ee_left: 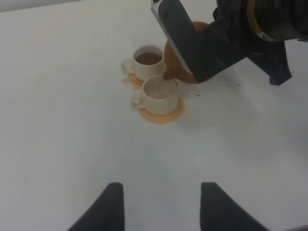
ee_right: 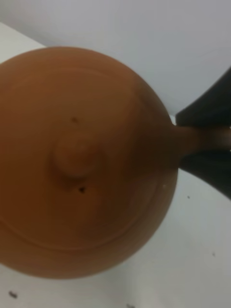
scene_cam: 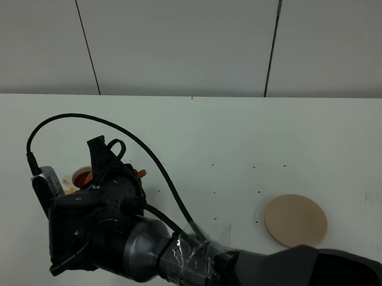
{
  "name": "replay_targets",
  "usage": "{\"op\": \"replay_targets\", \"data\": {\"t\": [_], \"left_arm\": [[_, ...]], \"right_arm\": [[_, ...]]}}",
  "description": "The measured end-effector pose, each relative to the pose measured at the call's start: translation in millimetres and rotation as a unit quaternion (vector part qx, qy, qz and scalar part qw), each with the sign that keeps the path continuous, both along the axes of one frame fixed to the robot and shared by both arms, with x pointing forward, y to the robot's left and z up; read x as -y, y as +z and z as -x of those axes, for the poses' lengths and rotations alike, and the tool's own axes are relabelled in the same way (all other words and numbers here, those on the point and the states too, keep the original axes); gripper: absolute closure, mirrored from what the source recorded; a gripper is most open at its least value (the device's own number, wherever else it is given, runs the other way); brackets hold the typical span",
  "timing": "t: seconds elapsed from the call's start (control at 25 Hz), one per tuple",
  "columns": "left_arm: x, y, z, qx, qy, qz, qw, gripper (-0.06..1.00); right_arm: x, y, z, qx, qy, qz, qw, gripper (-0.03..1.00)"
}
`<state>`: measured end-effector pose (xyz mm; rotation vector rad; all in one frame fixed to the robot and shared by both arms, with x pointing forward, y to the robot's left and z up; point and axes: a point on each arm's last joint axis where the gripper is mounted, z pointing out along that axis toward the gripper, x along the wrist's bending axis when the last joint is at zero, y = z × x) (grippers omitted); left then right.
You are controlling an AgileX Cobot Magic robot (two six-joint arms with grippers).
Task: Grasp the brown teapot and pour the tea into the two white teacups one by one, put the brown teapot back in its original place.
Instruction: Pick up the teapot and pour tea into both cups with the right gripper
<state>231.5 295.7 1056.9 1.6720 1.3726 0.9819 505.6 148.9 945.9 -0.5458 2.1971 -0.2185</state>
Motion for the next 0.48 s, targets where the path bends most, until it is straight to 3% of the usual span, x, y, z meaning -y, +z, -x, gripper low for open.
{"op": "replay_targets", "data": {"t": [0.48], "left_arm": [[0.0, 0.0, 0.0, 0.0, 0.0, 0.0, 1.0, 0.51]], "right_arm": [[-2.1, 2.6, -1.2, 0.02, 0.031, 0.023, 0.999, 0.87]]}}
